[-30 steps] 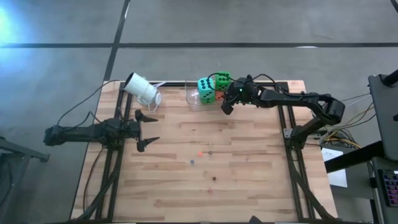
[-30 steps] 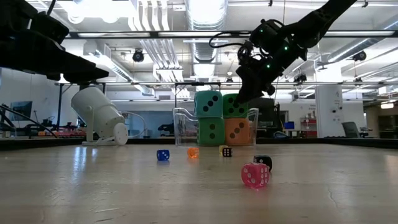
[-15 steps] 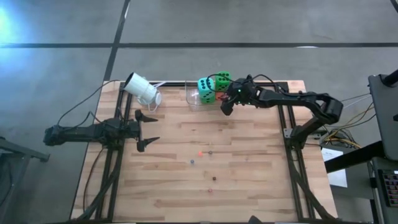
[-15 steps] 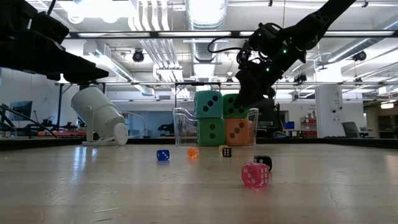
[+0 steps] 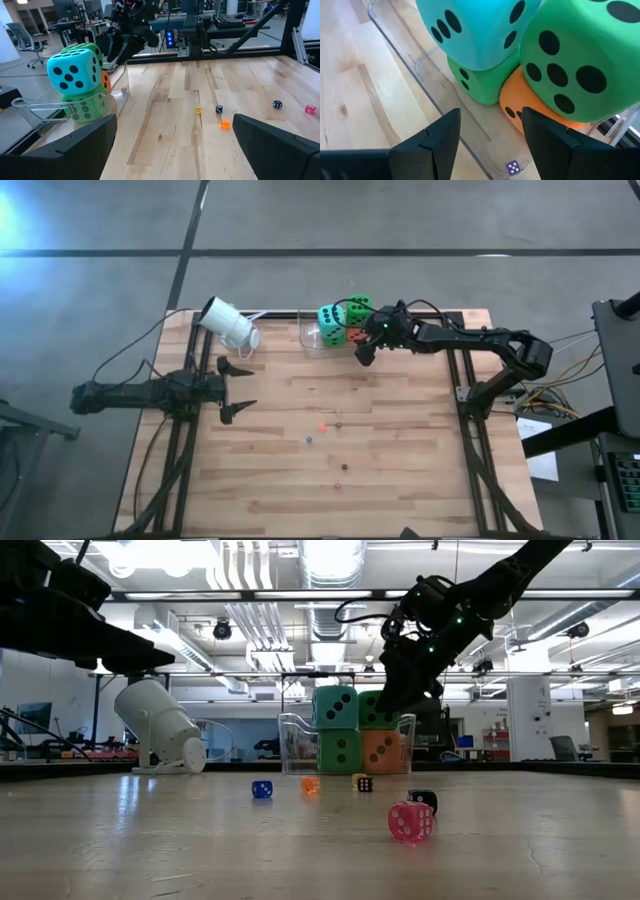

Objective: Pick & Place Dice
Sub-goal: Put the small yellow dice into the transparent bin, then put the top small black dice into the transparent bin

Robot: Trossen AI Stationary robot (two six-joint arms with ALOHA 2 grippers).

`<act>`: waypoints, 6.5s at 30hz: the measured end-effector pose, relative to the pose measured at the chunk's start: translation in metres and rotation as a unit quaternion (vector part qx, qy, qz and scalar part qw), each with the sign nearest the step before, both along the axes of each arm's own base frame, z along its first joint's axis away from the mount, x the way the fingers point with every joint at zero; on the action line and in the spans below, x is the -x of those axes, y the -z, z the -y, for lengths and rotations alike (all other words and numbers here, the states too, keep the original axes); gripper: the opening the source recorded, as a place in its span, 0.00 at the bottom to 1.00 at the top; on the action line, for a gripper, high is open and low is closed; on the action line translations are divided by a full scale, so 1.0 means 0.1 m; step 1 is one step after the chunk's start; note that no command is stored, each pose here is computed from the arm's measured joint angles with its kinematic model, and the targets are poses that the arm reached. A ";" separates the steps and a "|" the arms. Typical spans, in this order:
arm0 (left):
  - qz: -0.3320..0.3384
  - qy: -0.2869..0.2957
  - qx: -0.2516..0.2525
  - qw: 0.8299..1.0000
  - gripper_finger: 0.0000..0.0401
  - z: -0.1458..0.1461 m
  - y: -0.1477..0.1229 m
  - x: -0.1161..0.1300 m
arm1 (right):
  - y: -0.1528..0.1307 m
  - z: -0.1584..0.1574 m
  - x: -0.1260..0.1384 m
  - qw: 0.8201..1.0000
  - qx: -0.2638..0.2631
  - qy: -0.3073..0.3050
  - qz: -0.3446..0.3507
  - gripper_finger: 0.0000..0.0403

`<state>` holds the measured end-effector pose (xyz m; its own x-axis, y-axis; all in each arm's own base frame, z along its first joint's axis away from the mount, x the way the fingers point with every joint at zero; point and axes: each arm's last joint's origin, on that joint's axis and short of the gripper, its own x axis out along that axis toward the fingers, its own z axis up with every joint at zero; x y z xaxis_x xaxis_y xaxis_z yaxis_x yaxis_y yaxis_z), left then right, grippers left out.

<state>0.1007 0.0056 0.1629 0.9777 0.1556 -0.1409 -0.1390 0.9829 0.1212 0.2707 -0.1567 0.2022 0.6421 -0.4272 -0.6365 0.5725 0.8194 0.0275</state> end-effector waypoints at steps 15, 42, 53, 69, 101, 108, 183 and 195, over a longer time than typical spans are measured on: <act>0.000 0.000 0.000 1.000 1.00 0.00 0.00 0.00 | -0.25 -0.37 0.13 0.991 -0.050 -0.127 -0.005 0.46; 0.000 0.000 0.000 1.000 1.00 0.00 0.00 0.00 | 0.39 -1.32 -0.51 0.924 0.031 -0.376 -0.061 0.44; 0.000 0.000 0.000 1.000 1.00 0.00 0.00 0.00 | 0.70 -1.30 -0.63 0.923 0.021 -0.377 -0.070 0.44; 0.000 0.000 0.000 1.000 1.00 0.00 0.00 0.00 | 0.79 -1.36 -0.65 0.918 0.006 -0.392 -0.068 0.44; 0.000 0.000 0.000 1.000 1.00 0.00 0.00 0.00 | 0.94 -1.35 -0.68 0.913 0.019 -0.398 -0.085 0.11; 0.000 0.000 0.000 1.000 1.00 0.00 0.00 0.00 | 0.92 -1.35 -0.68 0.914 0.020 -0.396 -0.087 0.14; 0.000 0.000 0.000 1.000 1.00 0.00 0.00 0.00 | -0.02 -0.06 0.08 0.996 0.035 -0.064 -0.047 0.47; 0.000 0.000 0.000 1.000 1.00 0.00 0.00 0.00 | -0.21 -0.13 -0.01 0.993 0.030 -0.106 -0.040 0.46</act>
